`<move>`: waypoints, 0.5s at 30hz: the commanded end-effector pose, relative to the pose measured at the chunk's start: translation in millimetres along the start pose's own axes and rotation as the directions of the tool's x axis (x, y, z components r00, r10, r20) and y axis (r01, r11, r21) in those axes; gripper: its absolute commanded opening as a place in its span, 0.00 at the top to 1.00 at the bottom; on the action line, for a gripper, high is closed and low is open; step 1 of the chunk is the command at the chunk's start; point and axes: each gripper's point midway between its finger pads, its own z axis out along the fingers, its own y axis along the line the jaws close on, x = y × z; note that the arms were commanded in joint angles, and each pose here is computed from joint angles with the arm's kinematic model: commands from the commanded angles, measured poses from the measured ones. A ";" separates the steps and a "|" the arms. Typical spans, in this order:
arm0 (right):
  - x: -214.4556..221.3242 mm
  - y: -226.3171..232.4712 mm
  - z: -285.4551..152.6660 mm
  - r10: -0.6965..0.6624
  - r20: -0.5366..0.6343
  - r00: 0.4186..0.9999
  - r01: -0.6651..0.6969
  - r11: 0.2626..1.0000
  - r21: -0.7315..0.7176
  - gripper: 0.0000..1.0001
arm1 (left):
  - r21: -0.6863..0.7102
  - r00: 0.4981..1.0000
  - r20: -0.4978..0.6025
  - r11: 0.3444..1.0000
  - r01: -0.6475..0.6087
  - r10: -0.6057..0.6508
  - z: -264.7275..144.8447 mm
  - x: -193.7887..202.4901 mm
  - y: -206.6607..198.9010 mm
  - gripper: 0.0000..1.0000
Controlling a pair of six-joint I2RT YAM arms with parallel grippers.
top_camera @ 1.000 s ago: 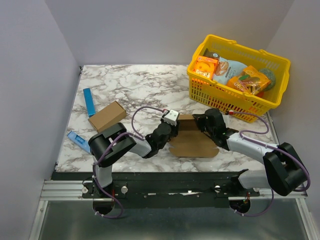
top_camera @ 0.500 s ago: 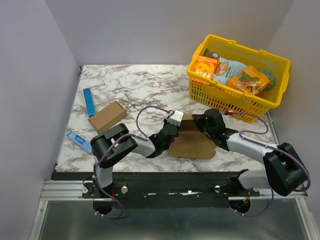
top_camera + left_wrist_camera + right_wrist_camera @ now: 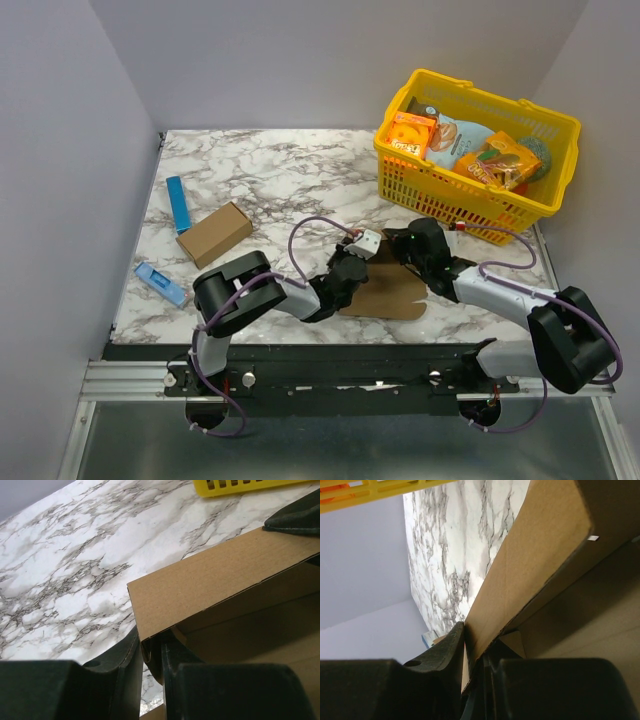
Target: Fold the paper box
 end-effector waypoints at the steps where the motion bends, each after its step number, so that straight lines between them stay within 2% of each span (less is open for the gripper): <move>1: -10.6 -26.4 0.7 -0.040 0.050 0.998 0.036 0.996 0.077 0.74 | -0.111 0.997 -0.047 0.991 -0.069 0.064 -1.9 14.4 21.8 0.94; 2: -10.6 -26.4 0.7 -0.040 0.050 0.998 0.036 0.996 0.077 0.74 | -0.090 0.998 -0.048 0.995 -0.044 0.040 -2.6 15.3 19.1 0.91; 3: -10.6 -26.4 0.7 -0.040 0.050 0.998 0.036 0.996 0.077 0.74 | -0.042 0.999 -0.049 0.999 -0.017 0.015 -4.0 18.2 12.0 0.77; 5: -10.4 -28.3 0.6 -0.042 0.049 0.998 0.038 0.996 0.082 0.74 | -0.006 0.997 -0.043 0.998 0.066 -0.066 -5.8 14.6 5.9 0.67; 6: -10.4 -27.5 0.6 -0.041 0.049 0.998 0.037 0.996 0.080 0.74 | 0.031 0.996 -0.048 0.996 0.079 -0.078 -7.0 16.8 2.5 0.56; 9: -9.3 -27.6 0.4 -0.042 0.043 0.998 0.039 0.996 0.081 0.74 | 0.070 0.989 -0.038 0.987 0.147 -0.144 -9.4 12.8 -1.0 0.39; 12: -9.8 -26.7 -0.3 -0.042 0.044 0.998 0.039 0.996 0.076 0.73 | 0.112 0.980 -0.042 0.974 0.198 -0.195 -9.8 11.3 -6.7 0.33; 15: -11.1 -26.4 -0.8 -0.041 0.048 0.998 0.038 0.996 0.075 0.73 | 0.129 0.962 -0.054 0.953 0.274 -0.269 -8.8 13.0 -6.8 0.32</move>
